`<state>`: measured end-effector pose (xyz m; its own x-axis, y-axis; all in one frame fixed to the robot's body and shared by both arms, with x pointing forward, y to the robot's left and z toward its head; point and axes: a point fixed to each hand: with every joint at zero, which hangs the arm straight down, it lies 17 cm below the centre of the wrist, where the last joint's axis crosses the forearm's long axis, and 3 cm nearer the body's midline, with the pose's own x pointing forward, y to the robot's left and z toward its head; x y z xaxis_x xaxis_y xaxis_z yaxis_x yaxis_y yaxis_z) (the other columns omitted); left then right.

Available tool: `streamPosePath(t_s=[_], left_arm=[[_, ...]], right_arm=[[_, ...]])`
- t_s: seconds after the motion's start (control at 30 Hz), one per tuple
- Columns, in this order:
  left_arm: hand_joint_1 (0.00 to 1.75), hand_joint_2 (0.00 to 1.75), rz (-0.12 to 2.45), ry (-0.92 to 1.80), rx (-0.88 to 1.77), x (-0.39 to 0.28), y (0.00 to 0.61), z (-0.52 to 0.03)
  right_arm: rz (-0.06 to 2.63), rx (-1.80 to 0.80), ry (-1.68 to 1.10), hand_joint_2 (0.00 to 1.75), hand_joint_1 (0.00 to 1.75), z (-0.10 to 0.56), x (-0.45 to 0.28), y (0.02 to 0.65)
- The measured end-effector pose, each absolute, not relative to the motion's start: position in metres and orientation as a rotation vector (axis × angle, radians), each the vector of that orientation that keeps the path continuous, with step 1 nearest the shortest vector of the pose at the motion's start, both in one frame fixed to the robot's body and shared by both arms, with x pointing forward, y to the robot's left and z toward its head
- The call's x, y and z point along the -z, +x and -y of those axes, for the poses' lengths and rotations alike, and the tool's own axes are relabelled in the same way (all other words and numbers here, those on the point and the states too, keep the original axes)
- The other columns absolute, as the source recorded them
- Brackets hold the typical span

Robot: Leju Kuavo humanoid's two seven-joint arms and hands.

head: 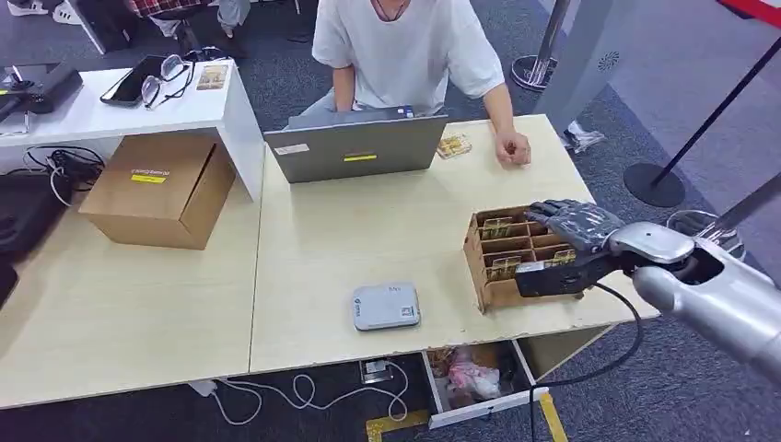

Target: Pass the card to the sensor for recognition and then transmit it.

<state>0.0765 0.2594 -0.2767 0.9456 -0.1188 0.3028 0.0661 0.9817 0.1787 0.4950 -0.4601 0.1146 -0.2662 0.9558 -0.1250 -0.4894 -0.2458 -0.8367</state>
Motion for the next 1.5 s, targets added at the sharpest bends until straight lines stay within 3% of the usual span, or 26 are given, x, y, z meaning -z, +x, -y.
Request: streamPosePath(t_s=[0.23, 0.3, 0.5, 0.6, 0.7, 1.03, 1.17, 1.23, 1.47, 1.5], left_arm=[[0.0, 0.0, 0.315, 0.166, 0.091, 0.277, 0.075, -0.259], [0.0, 0.0, 0.314, 0.165, 0.091, 0.277, 0.075, -0.259], [0.0, 0.0, 0.314, 0.165, 0.097, 0.277, 0.074, -0.26], [0.0, 0.0, 0.313, 0.164, 0.1, 0.277, 0.074, -0.26], [0.0, 0.0, 0.313, 0.164, 0.1, 0.277, 0.074, -0.26], [0.0, 0.0, 0.308, 0.163, 0.098, 0.278, 0.072, -0.262], [0.0, 0.0, 0.309, 0.163, 0.096, 0.278, 0.072, -0.262], [0.0, 0.0, 0.31, 0.163, 0.098, 0.278, 0.072, -0.262], [0.0, 0.0, 0.312, 0.162, 0.104, 0.277, 0.072, -0.261], [0.0, 0.0, 0.313, 0.162, 0.105, 0.277, 0.072, -0.261]], right_arm=[[0.846, -1.716, -0.804, 1.75, 0.14, 0.461, -0.114, 0.496], [0.855, -1.706, -0.808, 1.75, 0.28, 0.462, -0.115, 0.497], [0.86, -1.683, -0.816, 1.75, 0.3, 0.469, -0.117, 0.496], [0.854, -1.67, -0.818, 1.75, 0.45, 0.476, -0.118, 0.494], [0.853, -1.669, -0.817, 1.75, 0.51, 0.476, -0.118, 0.494], [0.835, -1.649, -0.832, 1.75, 0.56, 0.491, -0.12, 0.489], [0.833, -1.648, -0.833, 1.75, 0.8, 0.492, -0.12, 0.489], [0.833, -1.647, -0.833, 1.75, 0.7, 0.492, -0.12, 0.488], [0.826, -1.641, -0.828, 1.75, 0.59, 0.494, -0.117, 0.486], [0.826, -1.64, -0.828, 1.75, 0.91, 0.494, -0.116, 0.486]])
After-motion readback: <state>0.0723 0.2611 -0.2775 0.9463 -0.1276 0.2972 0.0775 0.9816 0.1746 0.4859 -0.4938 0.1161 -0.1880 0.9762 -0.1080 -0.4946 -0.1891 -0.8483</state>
